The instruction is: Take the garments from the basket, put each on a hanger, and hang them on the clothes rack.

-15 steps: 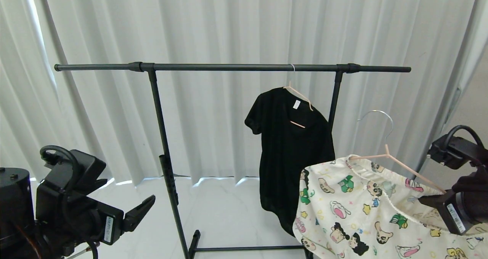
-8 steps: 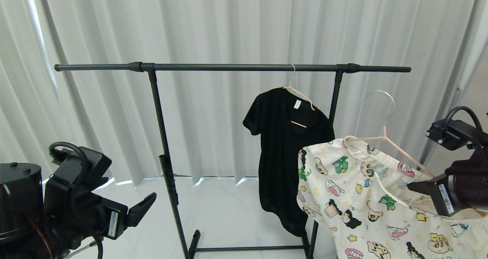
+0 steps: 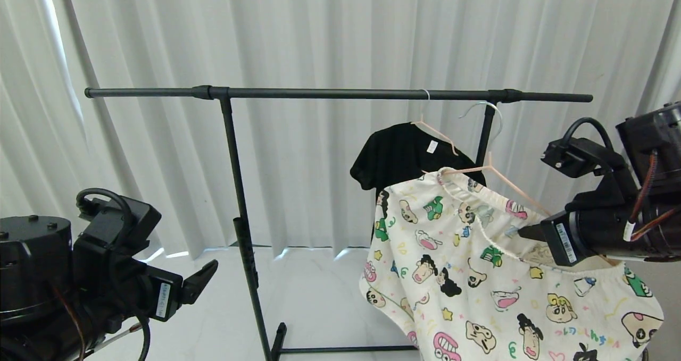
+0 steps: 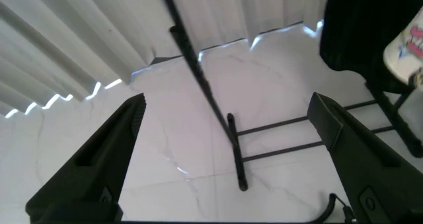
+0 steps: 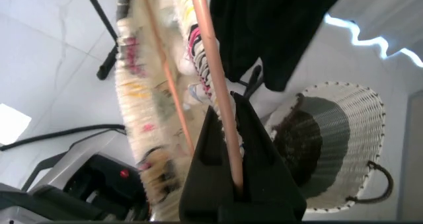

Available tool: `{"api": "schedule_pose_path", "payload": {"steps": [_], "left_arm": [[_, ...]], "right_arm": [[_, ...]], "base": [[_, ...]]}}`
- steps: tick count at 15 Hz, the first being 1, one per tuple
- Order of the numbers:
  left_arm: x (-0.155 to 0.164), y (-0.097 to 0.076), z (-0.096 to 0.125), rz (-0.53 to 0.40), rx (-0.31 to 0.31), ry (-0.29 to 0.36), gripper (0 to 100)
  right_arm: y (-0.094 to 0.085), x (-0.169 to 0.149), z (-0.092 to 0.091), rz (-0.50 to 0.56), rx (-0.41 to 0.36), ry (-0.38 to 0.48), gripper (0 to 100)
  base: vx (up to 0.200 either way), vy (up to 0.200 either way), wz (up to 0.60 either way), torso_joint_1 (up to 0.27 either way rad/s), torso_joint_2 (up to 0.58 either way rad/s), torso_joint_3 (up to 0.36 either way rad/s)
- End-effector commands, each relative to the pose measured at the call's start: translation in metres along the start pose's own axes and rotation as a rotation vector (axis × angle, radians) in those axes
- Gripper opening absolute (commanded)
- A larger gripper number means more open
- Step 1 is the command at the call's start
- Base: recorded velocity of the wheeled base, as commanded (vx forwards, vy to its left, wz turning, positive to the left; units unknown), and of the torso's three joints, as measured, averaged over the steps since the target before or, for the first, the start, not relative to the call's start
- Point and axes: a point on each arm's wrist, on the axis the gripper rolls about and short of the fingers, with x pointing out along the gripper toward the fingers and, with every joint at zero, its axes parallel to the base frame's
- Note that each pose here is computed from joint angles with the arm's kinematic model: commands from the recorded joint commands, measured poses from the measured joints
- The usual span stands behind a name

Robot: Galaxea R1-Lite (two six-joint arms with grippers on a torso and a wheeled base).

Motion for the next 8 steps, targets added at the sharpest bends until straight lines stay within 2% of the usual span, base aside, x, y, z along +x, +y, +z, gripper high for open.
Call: {"api": "schedule_pose_path", "payload": {"steps": [1, 4, 8], "left_arm": [[0.001, -0.001, 0.0, -0.003, 0.001, 0.001, 100], [0.001, -0.001, 0.001, -0.005, 0.002, -0.001, 100], [-0.001, -0.005, 0.002, -0.025, 0.012, -0.012, 100]], "right_arm": [[0.001, 0.009, 0.006, -0.003, 0.0, 0.007, 0], [0.003, 0.018, 0.02, -0.027, -0.005, -0.009, 0], [0.006, 0.03, 0.04, -0.027, -0.007, -0.039, 0]], "base": [[0.0, 0.0, 0.0, 0.0, 0.0, 0.0], [0.0, 0.0, 0.0, 0.0, 0.0, 0.0], [0.2, 0.0, 0.0, -0.004, 0.0, 0.005]]}}
